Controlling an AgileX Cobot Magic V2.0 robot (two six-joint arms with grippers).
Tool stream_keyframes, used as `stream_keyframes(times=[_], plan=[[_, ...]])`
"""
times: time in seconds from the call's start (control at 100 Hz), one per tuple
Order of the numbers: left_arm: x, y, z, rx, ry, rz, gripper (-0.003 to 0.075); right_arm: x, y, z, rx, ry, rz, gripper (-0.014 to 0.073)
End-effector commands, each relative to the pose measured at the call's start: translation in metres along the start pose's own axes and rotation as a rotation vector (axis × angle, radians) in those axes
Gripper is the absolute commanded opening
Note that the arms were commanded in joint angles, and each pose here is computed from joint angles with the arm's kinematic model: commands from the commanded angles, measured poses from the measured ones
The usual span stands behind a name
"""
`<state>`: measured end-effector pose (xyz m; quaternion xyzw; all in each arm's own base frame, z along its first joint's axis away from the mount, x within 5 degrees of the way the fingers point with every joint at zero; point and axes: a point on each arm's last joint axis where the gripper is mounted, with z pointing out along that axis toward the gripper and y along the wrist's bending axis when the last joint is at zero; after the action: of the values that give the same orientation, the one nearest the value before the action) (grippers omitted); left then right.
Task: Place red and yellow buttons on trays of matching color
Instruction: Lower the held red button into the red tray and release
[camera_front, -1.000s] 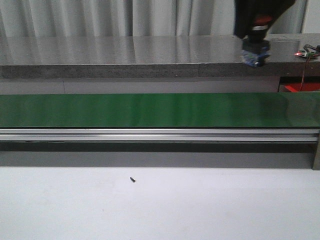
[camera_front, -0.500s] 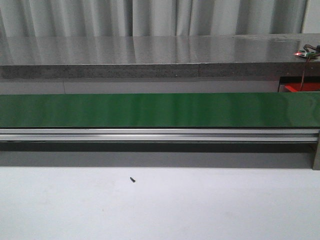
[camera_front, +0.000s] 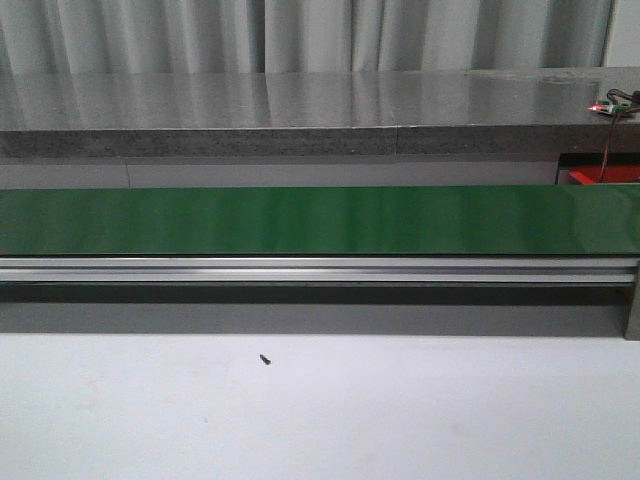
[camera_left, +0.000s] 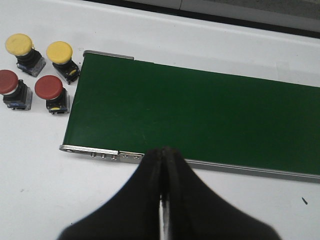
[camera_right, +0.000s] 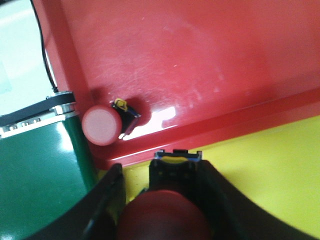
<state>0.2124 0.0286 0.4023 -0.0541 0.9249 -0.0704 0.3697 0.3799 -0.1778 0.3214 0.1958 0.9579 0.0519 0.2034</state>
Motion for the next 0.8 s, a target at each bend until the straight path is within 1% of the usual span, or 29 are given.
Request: stream_keyframes(times=[0.0, 0.13, 0.28, 0.5, 0.79], plan=[[-0.008, -0.006, -0.013, 0.018, -0.102, 0.004, -0.0020, -0.003, 0.006, -0.010, -0.035, -0.029, 0.004, 0.0176], [-0.008, -0.006, -0.013, 0.018, -0.102, 0.004, -0.0020, -0.005, 0.001, 0.015, -0.042, 0.021, 0.017, 0.0176], [-0.008, -0.006, -0.013, 0.018, -0.102, 0.004, -0.0020, -0.009, 0.001, 0.038, -0.052, 0.034, 0.024, 0.0176], [-0.008, -0.006, -0.013, 0.018, -0.102, 0.004, -0.0020, -0.016, -0.004, 0.060, -0.042, -0.016, 0.028, 0.0176], [-0.008, -0.006, -0.013, 0.018, -0.102, 0.004, -0.0020, -0.024, -0.007, 0.069, -0.030, -0.088, 0.034, 0.0176]])
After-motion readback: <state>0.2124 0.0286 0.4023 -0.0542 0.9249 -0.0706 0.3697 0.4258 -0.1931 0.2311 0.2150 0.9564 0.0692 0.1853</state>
